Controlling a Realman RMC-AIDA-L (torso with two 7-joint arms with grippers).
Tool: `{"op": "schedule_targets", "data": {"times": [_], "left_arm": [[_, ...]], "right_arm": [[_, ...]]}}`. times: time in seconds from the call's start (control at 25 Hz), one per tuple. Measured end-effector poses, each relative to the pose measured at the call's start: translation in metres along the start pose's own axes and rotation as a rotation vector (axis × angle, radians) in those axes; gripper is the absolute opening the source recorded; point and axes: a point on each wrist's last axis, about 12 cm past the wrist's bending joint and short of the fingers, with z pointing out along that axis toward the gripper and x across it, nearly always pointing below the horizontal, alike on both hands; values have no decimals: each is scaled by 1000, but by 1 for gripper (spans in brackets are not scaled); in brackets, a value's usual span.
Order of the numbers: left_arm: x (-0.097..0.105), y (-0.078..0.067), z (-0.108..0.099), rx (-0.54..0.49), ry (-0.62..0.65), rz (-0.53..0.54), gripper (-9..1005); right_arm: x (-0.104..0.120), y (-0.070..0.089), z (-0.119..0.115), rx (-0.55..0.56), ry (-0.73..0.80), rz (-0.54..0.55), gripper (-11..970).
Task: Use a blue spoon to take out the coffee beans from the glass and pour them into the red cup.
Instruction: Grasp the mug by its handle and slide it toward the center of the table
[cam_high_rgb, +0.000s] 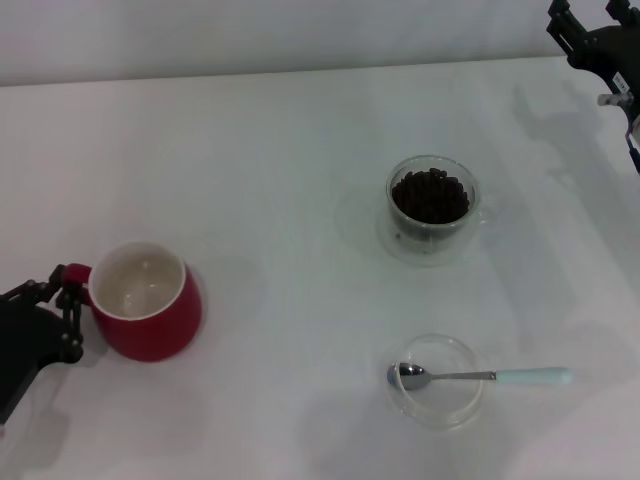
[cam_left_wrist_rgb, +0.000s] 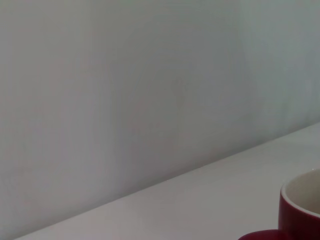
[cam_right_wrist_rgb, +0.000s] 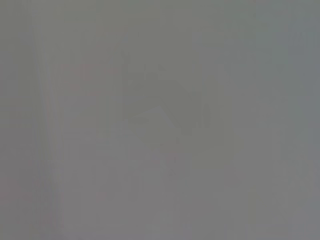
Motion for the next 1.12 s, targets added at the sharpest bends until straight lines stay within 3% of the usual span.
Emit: {"op": "schedule_targets", "data": {"times": [0.6, 1.12], "left_arm": [[-10, -20, 14, 76, -40, -25, 83], [-16, -28, 30, 108, -26, -40, 85]], "right_arm": [[1, 1, -1, -8, 4, -4, 816], [1, 0, -1, -8, 4, -7, 817]]}}
